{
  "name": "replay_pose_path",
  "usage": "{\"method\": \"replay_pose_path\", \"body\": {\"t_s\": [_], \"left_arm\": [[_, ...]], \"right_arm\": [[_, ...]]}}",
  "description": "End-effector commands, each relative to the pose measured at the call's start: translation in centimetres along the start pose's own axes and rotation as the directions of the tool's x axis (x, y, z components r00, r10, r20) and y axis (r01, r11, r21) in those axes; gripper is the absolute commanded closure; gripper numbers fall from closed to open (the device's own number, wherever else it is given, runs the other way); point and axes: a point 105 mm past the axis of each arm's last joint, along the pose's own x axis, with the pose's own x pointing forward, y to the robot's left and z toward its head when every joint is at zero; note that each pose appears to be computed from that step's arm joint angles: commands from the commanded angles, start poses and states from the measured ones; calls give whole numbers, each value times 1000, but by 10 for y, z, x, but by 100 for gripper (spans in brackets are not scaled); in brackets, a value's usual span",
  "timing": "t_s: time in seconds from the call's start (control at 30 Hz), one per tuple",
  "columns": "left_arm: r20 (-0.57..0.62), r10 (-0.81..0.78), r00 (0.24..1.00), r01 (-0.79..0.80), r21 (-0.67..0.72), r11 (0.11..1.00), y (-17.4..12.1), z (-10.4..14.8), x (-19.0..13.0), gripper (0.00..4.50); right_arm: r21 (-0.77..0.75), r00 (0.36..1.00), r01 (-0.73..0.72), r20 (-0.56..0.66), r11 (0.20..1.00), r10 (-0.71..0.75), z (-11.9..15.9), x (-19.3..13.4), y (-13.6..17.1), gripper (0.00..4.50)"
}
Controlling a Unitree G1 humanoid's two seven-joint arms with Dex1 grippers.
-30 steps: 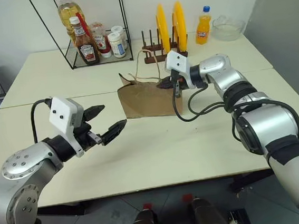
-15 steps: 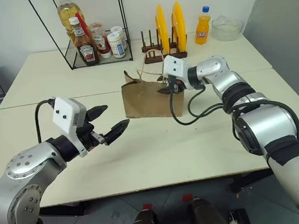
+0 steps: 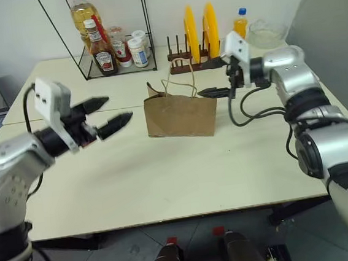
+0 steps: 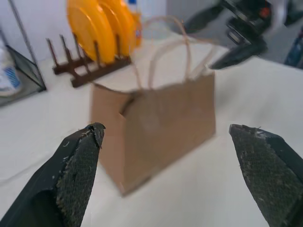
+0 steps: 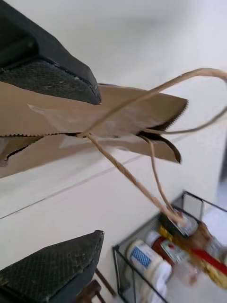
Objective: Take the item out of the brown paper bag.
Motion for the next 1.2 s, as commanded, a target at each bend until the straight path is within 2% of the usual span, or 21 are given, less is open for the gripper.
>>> {"method": "replay_pose_path", "body": {"t_s": [0.03,0.17,0.27,0.4,0.5,0.63,0.83,0.97,1.1,1.2], "left_arm": [[9,83,997,-83,122,989,38,6,24,0],[10,128,992,-127,223,966,63,13,81,0],[-8,142,990,-135,273,953,64,15,114,0],[-41,170,985,-147,332,932,56,14,140,0],[-98,168,981,-119,381,917,49,4,149,0],[-207,96,974,-6,399,917,39,-14,152,0],[-366,-143,920,277,345,897,20,-23,139,0],[-515,-381,768,556,241,796,6,-32,108,0],[-618,-490,615,714,171,679,-2,-49,82,0],[-636,-518,573,765,187,617,-12,-56,71,0]], "right_arm": [[25,980,182,72,983,-183,12,-15,15,4],[102,929,362,47,927,-368,-2,-23,58,4],[132,890,451,-1,882,-455,-15,-28,78,4],[135,823,566,-47,813,-566,-31,-46,96,4],[143,795,603,-35,785,-605,-32,-59,109,4],[150,784,616,-21,773,-620,-28,-63,117,4],[172,755,647,-4,743,-656,-19,-68,104,4],[144,749,657,-12,740,-663,-24,-77,90,4],[142,734,674,-21,725,-679,-29,-82,77,4],[137,727,682,-13,719,-687,-31,-81,64,4]]}}
